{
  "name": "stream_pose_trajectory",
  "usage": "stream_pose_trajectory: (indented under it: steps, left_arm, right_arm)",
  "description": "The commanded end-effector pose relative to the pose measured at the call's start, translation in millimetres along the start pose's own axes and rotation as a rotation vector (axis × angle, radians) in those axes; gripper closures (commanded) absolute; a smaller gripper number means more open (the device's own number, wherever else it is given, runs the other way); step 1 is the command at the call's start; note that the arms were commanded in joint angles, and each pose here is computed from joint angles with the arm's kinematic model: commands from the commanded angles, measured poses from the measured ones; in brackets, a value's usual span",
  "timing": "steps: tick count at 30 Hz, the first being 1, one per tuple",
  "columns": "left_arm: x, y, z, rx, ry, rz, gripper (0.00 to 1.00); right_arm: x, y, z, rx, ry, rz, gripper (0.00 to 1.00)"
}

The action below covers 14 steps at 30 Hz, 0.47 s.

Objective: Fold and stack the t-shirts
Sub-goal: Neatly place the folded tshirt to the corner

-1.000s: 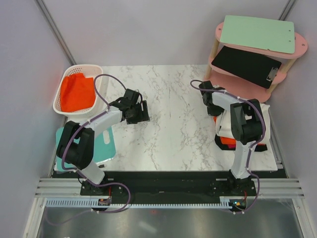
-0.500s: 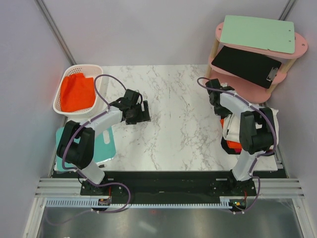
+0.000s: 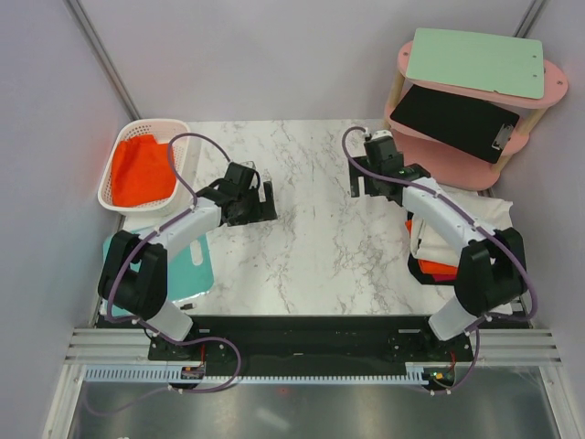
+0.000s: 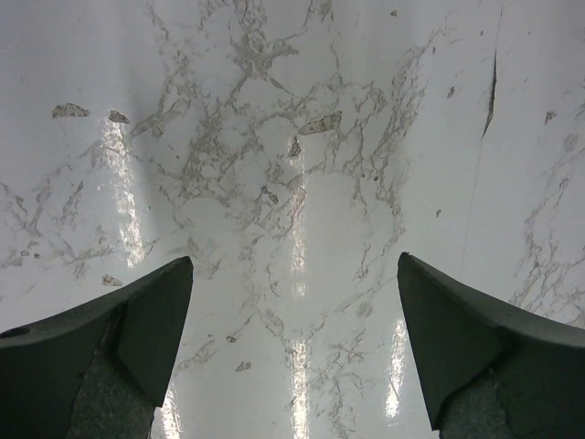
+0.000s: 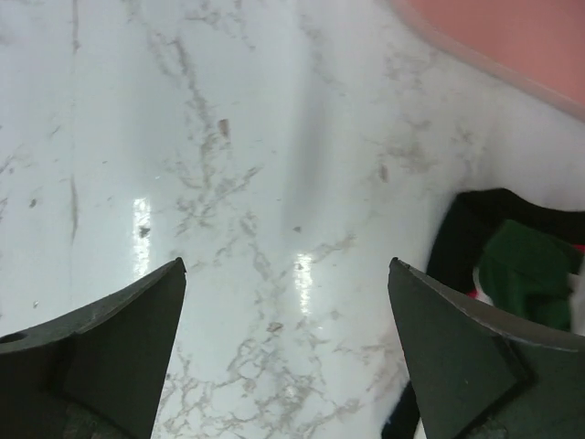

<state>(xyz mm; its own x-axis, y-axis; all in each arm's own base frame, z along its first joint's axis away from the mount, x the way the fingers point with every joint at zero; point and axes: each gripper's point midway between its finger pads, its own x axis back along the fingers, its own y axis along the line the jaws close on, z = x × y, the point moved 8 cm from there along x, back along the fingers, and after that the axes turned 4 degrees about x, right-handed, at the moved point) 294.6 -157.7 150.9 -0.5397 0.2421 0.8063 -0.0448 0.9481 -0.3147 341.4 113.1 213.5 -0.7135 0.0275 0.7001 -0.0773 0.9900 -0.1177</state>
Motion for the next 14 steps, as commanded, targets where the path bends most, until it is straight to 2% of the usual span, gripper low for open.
stream_pose_trajectory:
  steps: [1, 8, 14]
  left_arm:
    - [11, -4, -17, -0.054, -0.080, 0.002, 0.00]
    - [9, 2, -15, -0.072, -0.073, -0.044, 0.00]
    - [5, 7, -15, -0.080, -0.075, -0.085, 0.01]
  right_arm:
    - [-20, 42, 5, 0.031, -0.016, -0.160, 0.02]
    - [-45, 109, 12, 0.103, 0.009, -0.292, 0.02]
    - [-49, 127, 15, 0.132, 0.004, -0.314, 0.02]
